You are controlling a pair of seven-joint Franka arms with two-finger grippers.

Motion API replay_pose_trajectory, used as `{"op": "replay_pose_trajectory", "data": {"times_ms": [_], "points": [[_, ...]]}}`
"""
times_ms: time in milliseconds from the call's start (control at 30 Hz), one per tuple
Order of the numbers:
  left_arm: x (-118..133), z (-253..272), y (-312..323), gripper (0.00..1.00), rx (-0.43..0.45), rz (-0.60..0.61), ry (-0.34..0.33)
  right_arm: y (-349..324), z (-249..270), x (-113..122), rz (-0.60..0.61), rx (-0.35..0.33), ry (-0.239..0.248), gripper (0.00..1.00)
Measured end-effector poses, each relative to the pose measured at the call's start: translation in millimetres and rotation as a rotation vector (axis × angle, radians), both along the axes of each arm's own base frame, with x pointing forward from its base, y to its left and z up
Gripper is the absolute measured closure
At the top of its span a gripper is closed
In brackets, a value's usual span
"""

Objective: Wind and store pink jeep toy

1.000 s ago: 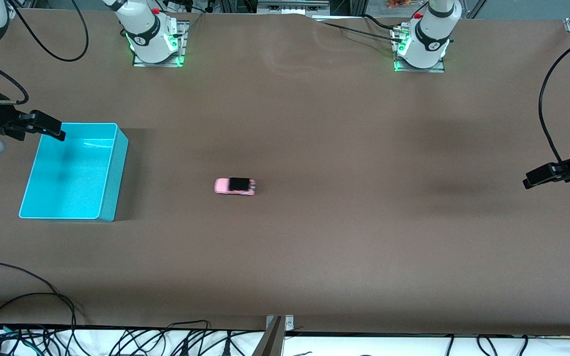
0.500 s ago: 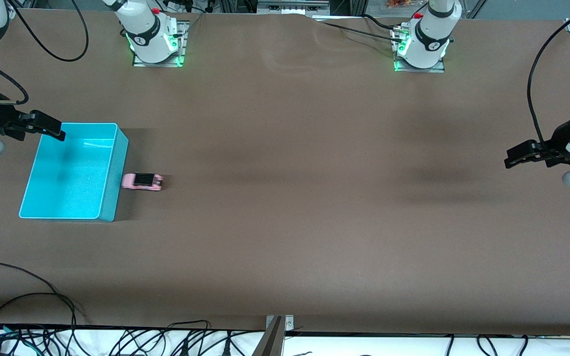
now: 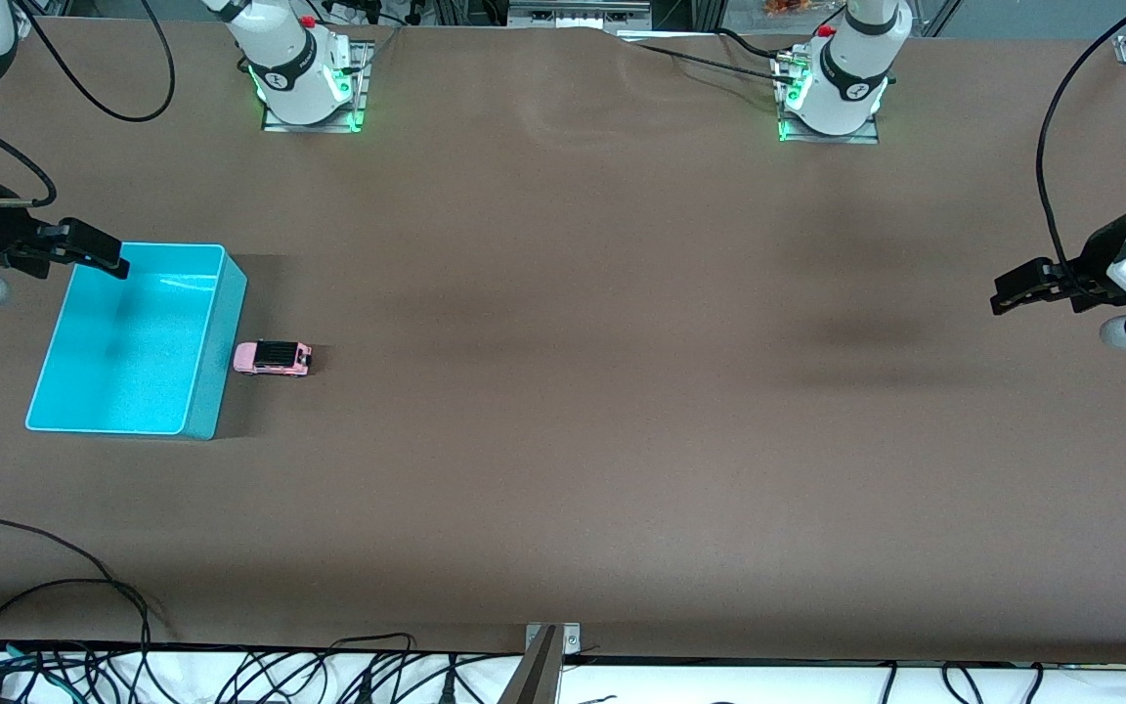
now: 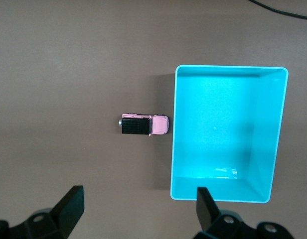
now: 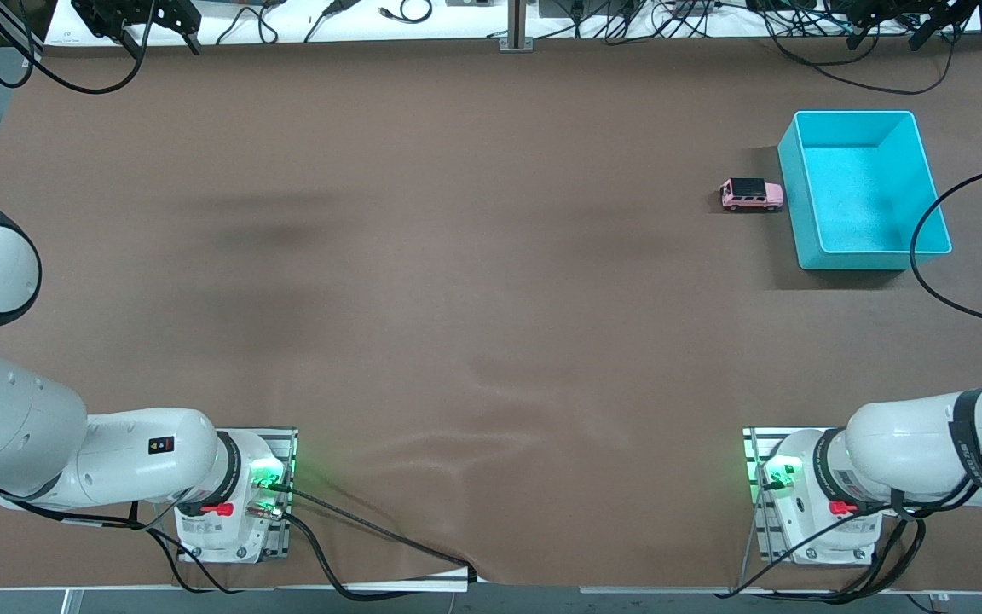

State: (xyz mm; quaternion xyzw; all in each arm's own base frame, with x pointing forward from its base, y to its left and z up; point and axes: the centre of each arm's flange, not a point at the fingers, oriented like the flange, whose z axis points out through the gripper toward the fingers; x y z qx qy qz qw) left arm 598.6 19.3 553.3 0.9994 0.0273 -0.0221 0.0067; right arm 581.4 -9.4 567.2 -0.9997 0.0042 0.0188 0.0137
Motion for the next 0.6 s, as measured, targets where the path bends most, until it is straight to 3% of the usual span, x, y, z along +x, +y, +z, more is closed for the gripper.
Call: {"op": "replay_pose_trajectory", "data": {"times_ms": [200,600], "points": [[0.2,0.0,-0.4,0.00,0.000,-0.001,-0.001,-0.2,1.5,2.0,-0.001,0.000,-0.018,0.00],[0.2,0.0,-0.6,0.00,0.000,-0.001,-0.002,11.3,-8.0,7.0,0.019,0.003,-0.009,0.00]]}}
